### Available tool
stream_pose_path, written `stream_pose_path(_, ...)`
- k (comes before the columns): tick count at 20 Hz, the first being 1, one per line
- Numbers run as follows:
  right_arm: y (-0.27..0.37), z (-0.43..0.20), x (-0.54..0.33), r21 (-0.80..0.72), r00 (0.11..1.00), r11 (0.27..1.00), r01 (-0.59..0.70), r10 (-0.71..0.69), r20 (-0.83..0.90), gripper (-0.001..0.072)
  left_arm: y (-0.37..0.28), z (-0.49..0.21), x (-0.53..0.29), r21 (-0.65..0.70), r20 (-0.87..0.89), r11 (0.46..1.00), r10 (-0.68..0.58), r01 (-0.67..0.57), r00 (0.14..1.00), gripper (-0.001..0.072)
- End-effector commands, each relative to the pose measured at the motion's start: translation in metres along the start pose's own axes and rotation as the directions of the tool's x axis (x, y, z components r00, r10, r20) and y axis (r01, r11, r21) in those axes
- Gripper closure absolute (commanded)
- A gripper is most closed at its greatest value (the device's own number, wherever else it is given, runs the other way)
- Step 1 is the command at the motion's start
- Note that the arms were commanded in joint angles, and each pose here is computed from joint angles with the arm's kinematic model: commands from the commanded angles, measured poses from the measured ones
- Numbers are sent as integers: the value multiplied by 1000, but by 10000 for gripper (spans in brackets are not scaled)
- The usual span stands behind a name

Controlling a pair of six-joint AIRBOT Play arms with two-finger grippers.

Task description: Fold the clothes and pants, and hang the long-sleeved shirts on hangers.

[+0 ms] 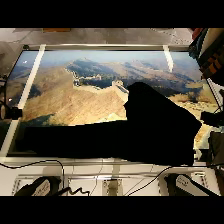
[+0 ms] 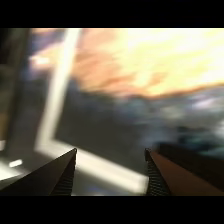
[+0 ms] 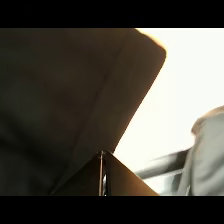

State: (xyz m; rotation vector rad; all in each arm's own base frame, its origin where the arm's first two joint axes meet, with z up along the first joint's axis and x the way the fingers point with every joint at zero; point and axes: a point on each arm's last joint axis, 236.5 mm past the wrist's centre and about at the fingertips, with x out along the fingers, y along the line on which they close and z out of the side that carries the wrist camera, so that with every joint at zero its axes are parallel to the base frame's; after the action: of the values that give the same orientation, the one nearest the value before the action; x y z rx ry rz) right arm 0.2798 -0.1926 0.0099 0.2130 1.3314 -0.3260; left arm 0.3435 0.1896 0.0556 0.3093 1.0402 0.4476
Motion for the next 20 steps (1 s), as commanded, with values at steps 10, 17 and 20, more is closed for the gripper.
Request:
stream_pose_path(10, 100, 81, -44, -98, 795, 864, -494, 495, 351, 214, -296, 87, -85, -60, 275, 657, -713, 751, 646, 215)
stream_pose_path(17, 183, 96, -40, -356, 809, 866, -352, 473, 349, 216, -475, 52, -146, 54, 86, 459, -887, 887, 454, 180)
stream_pose_path(20, 182, 95, -39, -363, 814, 867, -342, 466, 346, 216, -527, 61, -165, 12, -3, 356, -934, 934, 356, 129)
